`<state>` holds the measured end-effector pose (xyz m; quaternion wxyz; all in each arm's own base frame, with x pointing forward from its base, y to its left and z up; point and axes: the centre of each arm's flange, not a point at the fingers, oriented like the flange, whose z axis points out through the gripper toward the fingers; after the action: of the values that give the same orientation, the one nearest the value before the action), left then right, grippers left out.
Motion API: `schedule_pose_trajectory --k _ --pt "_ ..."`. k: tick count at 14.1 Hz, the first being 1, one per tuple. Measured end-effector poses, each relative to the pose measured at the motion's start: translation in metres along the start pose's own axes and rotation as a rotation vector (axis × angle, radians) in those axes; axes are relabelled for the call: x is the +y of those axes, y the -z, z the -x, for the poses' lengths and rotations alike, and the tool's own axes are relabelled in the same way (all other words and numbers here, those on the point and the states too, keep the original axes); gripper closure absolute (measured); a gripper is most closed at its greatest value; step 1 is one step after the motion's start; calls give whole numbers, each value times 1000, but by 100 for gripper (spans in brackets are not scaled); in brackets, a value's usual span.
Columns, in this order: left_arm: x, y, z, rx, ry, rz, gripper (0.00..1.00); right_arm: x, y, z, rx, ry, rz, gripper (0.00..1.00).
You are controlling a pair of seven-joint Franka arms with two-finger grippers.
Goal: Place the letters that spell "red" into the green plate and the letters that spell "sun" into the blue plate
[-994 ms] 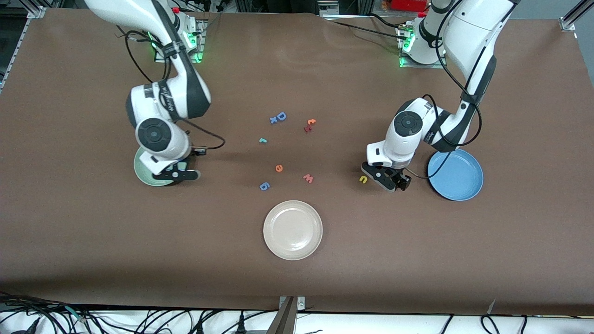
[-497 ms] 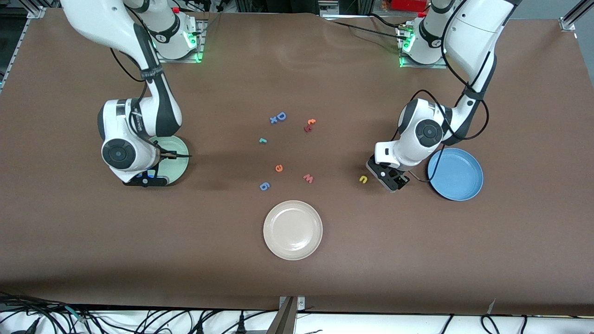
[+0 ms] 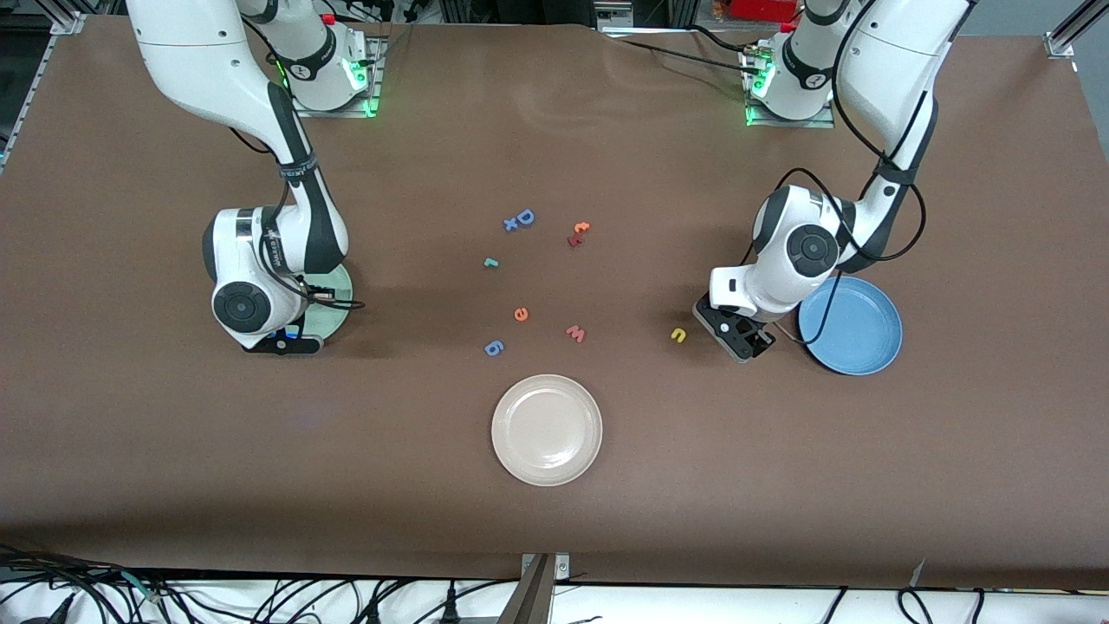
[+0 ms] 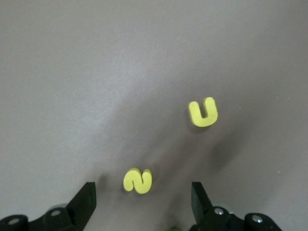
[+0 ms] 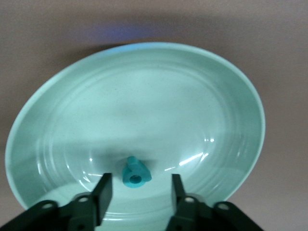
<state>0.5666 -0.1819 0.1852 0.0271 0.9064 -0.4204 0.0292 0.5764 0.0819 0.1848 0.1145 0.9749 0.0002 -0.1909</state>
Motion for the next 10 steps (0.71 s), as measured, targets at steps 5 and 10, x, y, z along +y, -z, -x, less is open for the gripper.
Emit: schedule_pose_trajectory --k 5,10 --pt "6 -5 -1 -8 -10 6 21 -9 46 2 78 17 -35 1" --pt "-1 -6 3 -14 -3 0 23 -91 110 43 139 -46 -141 3"
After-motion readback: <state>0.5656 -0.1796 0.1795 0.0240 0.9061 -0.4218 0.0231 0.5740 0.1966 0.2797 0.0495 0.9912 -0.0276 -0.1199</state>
